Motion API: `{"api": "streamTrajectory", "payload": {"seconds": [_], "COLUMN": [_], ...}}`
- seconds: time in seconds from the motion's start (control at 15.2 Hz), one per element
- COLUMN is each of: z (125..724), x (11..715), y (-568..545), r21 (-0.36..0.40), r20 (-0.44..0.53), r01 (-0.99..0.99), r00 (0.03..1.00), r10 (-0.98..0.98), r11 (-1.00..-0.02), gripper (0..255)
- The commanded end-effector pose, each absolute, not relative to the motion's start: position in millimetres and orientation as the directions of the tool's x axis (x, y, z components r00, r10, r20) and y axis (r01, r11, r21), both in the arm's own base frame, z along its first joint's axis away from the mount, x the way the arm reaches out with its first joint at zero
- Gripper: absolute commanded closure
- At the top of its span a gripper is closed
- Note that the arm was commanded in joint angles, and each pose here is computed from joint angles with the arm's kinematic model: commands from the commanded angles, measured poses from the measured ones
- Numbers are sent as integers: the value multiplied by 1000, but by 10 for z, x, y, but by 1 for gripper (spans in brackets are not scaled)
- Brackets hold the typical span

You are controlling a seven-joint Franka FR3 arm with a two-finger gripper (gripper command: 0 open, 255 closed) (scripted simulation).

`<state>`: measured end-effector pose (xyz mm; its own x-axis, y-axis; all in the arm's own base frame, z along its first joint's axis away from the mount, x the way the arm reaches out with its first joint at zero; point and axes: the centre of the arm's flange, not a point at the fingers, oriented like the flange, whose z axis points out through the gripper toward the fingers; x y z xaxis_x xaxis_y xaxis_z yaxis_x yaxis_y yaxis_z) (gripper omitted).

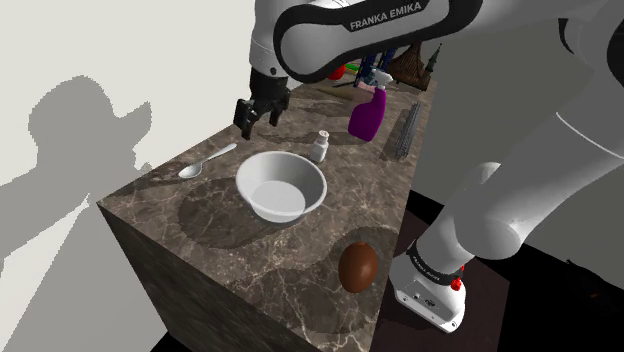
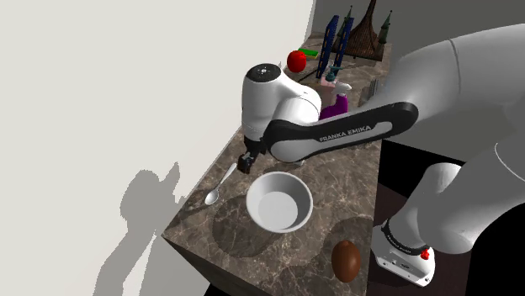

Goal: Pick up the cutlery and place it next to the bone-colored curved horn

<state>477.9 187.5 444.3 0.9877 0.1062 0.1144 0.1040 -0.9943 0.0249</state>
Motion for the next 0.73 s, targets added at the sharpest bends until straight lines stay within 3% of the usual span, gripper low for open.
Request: {"api": "streamTrajectory", "payload": {"seconds": [0.0,0.66], "z": [4318,3827], "x": [4918,5469], "y": [2095,3155], "r21": [25,34], "r20": [121,149], "r01": [121,204], "r00": [985,967], "r10": [123,207], "r11": [-992,-978], "gripper": [0,0]}}
